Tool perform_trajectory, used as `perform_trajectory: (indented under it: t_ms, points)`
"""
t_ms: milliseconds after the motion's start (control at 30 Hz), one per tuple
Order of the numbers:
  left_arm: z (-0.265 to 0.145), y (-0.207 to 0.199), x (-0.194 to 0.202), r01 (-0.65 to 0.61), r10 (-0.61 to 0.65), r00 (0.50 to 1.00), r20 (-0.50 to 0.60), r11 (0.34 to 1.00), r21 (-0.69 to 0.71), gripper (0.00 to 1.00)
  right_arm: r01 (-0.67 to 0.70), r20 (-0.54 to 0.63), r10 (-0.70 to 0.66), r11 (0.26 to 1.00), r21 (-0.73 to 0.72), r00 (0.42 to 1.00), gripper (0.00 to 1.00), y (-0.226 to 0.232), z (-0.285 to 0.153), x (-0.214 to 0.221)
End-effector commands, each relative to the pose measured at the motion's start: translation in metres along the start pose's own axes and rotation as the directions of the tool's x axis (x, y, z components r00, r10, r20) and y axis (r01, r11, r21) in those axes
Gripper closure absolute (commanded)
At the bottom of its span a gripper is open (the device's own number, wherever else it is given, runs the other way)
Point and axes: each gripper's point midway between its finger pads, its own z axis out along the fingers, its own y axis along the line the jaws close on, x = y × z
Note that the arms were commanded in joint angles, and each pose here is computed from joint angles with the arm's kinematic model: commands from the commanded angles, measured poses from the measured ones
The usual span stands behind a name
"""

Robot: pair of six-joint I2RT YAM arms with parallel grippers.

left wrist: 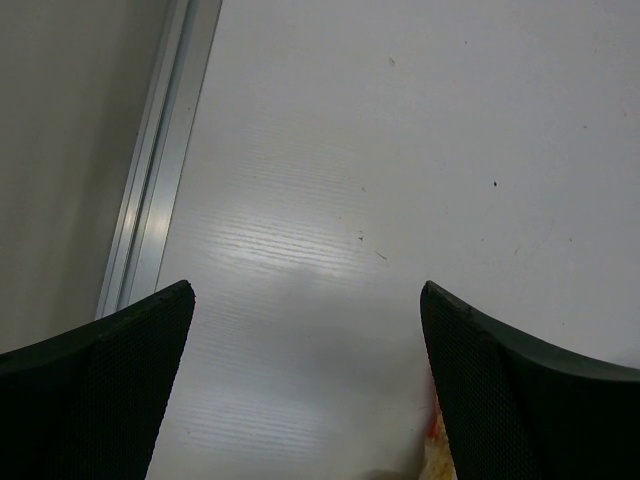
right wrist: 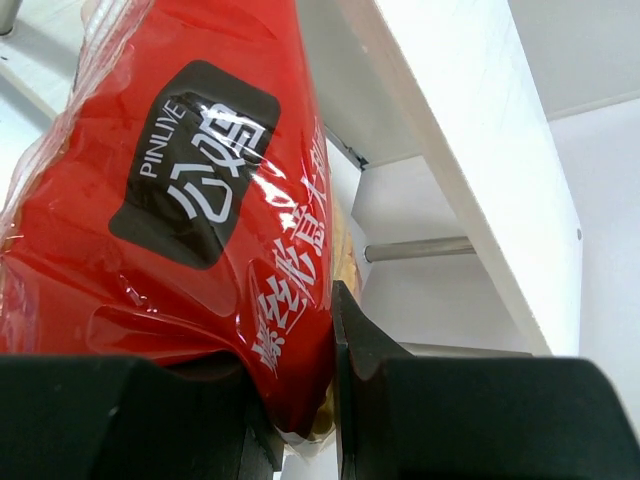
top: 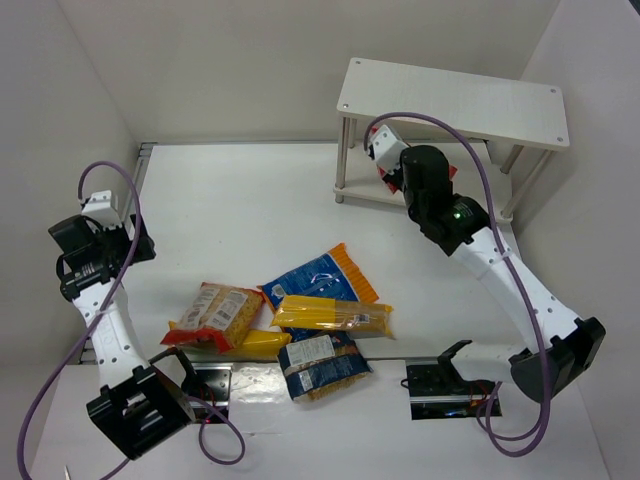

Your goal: Place and organize the pasta boxes and bags onto the shelf

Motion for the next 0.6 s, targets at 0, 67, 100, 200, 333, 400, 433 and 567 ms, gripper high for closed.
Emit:
perform_trajectory:
  t_ms: [0,67,100,200,333,400,433,567]
  points:
    - [0.002,0.000,-0.004,-0.016,0.015,1.000,0.024,1.000,0.022,0.01,-0.151,0.166,0.133,0.983,0.104,0.977,1.00,-0.059,-0.026,-0.051]
    - [0.002,-0.001,-0.004,-0.016,0.015,1.000,0.026,0.999,0.031,0.01,-0.201,0.219,0.184,0.978,0.062,0.958,1.00,-0.067,-0.034,-0.069]
    - [0.002,-0.002,-0.004,-0.016,0.015,1.000,0.026,0.999,0.031,0.01,-0.218,0.242,0.200,0.975,0.050,0.949,1.00,-0.074,-0.039,-0.079]
    - [0.002,0.002,-0.004,-0.020,0.020,0.999,0.027,1.000,0.023,0.01,-0.258,0.300,0.242,0.966,0.014,0.923,1.00,-0.086,-0.048,-0.099]
    - [0.002,0.002,-0.004,-0.020,0.020,0.999,0.027,1.000,0.023,0.01,-0.293,0.337,0.274,0.956,0.005,0.901,1.00,-0.098,-0.052,-0.116]
    - [0.001,-0.001,-0.002,-0.017,0.016,1.000,0.021,0.999,0.035,0.01,-0.299,0.345,0.278,0.954,0.009,0.896,1.00,-0.102,-0.053,-0.120]
    - [0.001,-0.001,-0.002,-0.017,0.016,1.000,0.021,0.999,0.036,0.01,-0.306,0.355,0.282,0.952,0.014,0.891,1.00,-0.106,-0.056,-0.122]
    - [0.001,-0.001,-0.002,-0.017,0.016,1.000,0.021,0.999,0.036,0.01,-0.335,0.367,0.288,0.940,0.070,0.885,1.00,-0.122,-0.059,-0.124]
